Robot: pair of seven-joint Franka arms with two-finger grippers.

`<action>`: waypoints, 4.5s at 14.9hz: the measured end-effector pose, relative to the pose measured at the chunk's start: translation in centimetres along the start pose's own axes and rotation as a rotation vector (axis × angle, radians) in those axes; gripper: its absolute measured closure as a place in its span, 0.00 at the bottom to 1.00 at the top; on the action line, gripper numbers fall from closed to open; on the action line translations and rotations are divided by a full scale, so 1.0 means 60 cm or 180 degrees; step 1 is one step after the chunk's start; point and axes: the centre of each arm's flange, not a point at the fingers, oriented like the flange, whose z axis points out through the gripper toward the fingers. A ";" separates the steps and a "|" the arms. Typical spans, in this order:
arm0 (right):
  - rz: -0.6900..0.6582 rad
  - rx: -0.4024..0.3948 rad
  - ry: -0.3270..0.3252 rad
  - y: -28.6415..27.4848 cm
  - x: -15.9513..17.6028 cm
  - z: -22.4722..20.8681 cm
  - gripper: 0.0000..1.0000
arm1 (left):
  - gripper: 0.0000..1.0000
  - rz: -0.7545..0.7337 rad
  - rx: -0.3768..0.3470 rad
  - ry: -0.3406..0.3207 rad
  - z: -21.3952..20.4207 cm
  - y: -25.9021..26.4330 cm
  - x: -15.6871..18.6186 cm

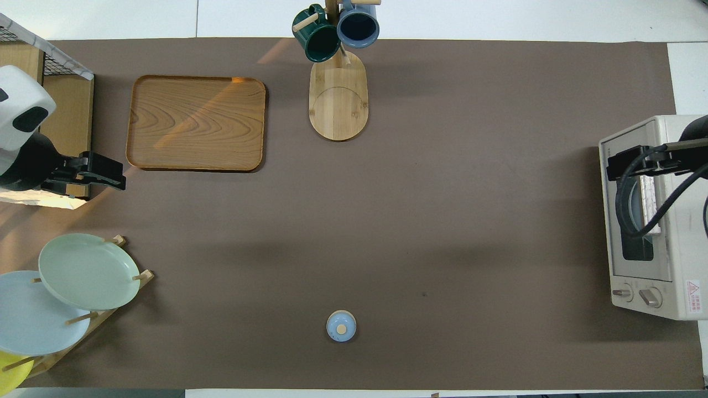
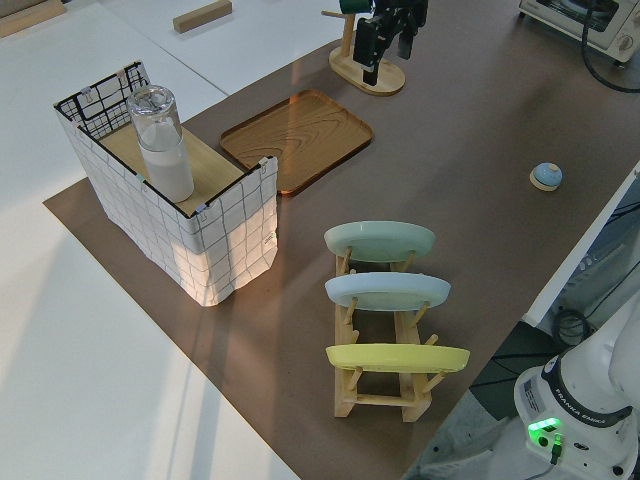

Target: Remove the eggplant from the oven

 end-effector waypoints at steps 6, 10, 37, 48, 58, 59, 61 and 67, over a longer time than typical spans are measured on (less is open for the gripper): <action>-0.0002 0.0000 0.0001 -0.001 0.000 0.000 0.00 | 0.00 0.0000 0.0000 0.0000 0.000 0.000 0.000; -0.0003 0.0000 -0.0004 -0.001 0.000 0.001 0.00 | 0.00 0.0000 0.0000 0.0000 0.000 0.000 0.000; 0.0416 -0.1029 -0.0346 0.106 -0.020 0.246 0.99 | 0.00 0.0000 0.0000 0.0000 0.000 0.000 0.000; 0.0363 -0.0428 -0.0016 -0.035 -0.007 0.349 0.99 | 0.00 0.0000 0.0000 0.0000 0.000 0.000 0.000; 0.0509 -0.0091 -0.0056 -0.061 0.009 0.479 0.99 | 0.00 0.0000 0.0000 0.0000 0.000 0.000 0.000; 0.0553 -0.0078 -0.0063 -0.061 0.010 0.482 0.99 | 0.00 0.0000 0.0000 0.0000 0.000 0.000 0.000; 0.0634 -0.0047 -0.0060 -0.066 0.012 0.482 0.99 | 0.00 0.0000 0.0000 0.0000 0.000 0.000 0.000; 0.0698 -0.0092 -0.0108 -0.161 0.025 0.435 0.99 | 0.00 0.0000 0.0000 0.0000 0.000 0.000 0.000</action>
